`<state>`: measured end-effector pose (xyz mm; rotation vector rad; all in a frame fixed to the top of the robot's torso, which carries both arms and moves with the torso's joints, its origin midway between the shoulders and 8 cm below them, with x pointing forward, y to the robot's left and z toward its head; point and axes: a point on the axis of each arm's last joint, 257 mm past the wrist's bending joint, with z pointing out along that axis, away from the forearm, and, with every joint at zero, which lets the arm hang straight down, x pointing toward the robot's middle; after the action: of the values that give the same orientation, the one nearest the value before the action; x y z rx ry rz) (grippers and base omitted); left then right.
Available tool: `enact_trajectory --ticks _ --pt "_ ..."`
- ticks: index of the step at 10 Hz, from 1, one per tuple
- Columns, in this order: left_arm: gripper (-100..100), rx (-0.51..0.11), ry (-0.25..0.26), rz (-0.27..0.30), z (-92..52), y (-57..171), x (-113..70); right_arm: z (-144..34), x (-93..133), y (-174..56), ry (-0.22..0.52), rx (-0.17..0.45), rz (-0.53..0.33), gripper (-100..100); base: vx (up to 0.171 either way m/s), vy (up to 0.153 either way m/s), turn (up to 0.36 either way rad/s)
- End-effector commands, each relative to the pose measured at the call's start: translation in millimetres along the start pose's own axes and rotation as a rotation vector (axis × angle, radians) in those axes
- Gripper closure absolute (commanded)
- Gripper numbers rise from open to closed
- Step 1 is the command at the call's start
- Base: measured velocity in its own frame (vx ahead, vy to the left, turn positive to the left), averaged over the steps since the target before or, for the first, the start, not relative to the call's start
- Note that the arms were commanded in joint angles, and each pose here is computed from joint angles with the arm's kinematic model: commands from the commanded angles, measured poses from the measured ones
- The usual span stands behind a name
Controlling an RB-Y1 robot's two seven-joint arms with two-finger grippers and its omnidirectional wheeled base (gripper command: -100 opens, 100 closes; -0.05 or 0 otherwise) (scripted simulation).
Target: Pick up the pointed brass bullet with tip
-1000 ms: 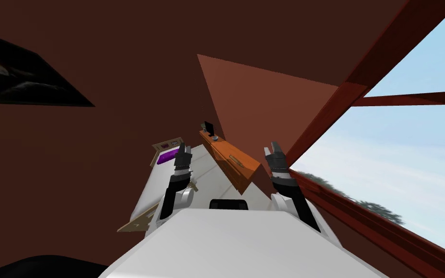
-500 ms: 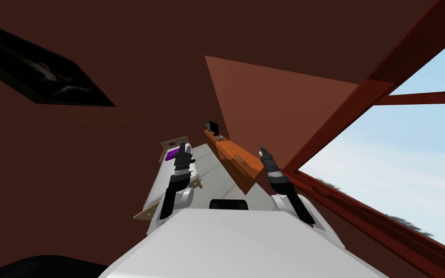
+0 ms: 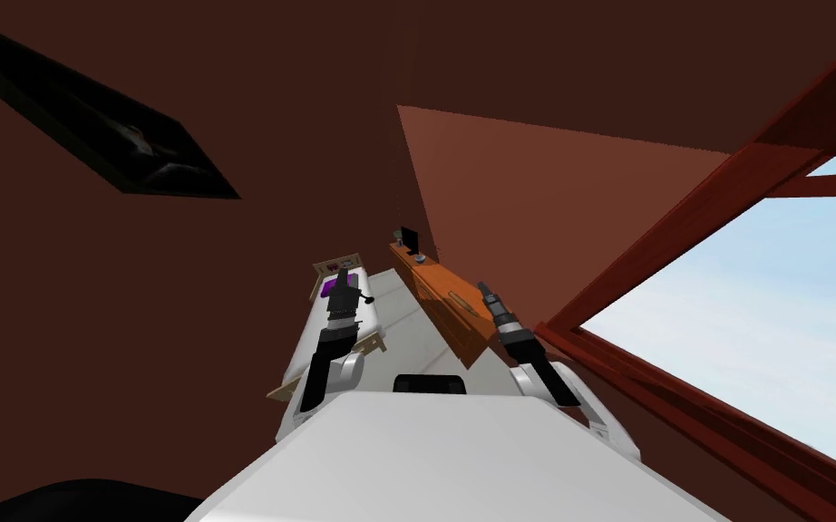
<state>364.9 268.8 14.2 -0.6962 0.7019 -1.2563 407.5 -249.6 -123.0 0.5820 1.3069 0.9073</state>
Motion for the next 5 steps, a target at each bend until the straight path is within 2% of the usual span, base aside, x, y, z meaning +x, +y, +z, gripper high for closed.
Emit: enact_trajectory --ticks 1,2,3,4,5 --pt "0 0.0 0.0 0.0 0.0 0.0 0.0 0.1 6.5 -9.2 0.022 0.033 -0.028 -100 0.014 0.055 0.053" --pt "0 0.0 0.0 0.0 0.0 0.0 0.0 -1.2 17.1 -26.3 0.062 0.076 -0.081 -100 0.026 0.067 0.106" --pt "0 0.0 0.0 0.0 0.0 0.0 0.0 -1.5 17.7 -29.4 0.065 0.088 -0.081 -100 0.023 0.053 0.073" --pt "0 0.0 0.0 0.0 0.0 0.0 0.0 -4.5 28.5 -48.2 0.108 0.134 -0.134 -100 0.027 0.06 0.141" --pt "0 0.0 0.0 0.0 0.0 0.0 0.0 -5.0 28.9 -51.3 0.111 0.146 -0.135 -100 0.034 0.054 0.059"
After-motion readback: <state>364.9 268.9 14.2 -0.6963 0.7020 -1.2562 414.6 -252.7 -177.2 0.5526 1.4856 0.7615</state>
